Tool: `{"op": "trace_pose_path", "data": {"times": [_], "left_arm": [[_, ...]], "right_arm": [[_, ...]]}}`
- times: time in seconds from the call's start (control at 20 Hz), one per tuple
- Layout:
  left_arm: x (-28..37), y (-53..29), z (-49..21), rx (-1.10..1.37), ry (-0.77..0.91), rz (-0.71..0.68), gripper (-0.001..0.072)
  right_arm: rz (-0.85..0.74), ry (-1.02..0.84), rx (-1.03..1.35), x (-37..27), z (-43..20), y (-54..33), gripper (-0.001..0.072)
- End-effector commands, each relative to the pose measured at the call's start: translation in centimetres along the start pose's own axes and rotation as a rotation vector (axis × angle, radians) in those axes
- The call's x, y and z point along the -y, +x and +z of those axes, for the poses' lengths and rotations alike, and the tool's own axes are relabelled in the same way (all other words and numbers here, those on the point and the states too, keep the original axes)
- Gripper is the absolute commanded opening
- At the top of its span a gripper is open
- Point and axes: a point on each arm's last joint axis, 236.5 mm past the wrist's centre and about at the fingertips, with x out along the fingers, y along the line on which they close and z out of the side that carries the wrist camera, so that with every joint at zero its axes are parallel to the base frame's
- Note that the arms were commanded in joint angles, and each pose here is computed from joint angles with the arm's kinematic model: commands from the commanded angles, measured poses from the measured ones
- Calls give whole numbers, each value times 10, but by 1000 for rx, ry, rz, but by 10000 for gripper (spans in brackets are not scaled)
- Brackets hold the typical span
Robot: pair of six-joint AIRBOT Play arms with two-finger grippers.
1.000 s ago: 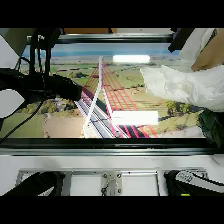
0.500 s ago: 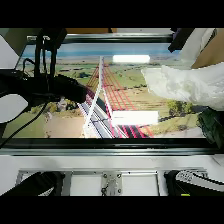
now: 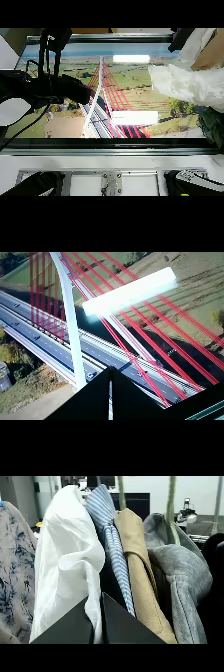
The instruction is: Fold the clothes and pants, and hang the long-sleeved shirts on hangers.
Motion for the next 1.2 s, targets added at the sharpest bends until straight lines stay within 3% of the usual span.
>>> {"op": "trace_pose_path", "data": {"times": [0.0, 0.35, 0.9, 1.15], "left_arm": [[1, 0, 0, -1, 0, -2, 10], [1, 0, 0, -1, 0, -2, 10], [1, 0, 0, -2, 0, -3, 10], [1, 0, -1, -3, -1, -3, 10]], "right_arm": [[-37, 10, -50, 14, -11, 0, 2], [-55, 42, -144, 18, -41, 5, 3], [-49, 89, -73, 18, -28, 11, 3], [-86, 89, -208, 27, -68, 15, 3]]}}
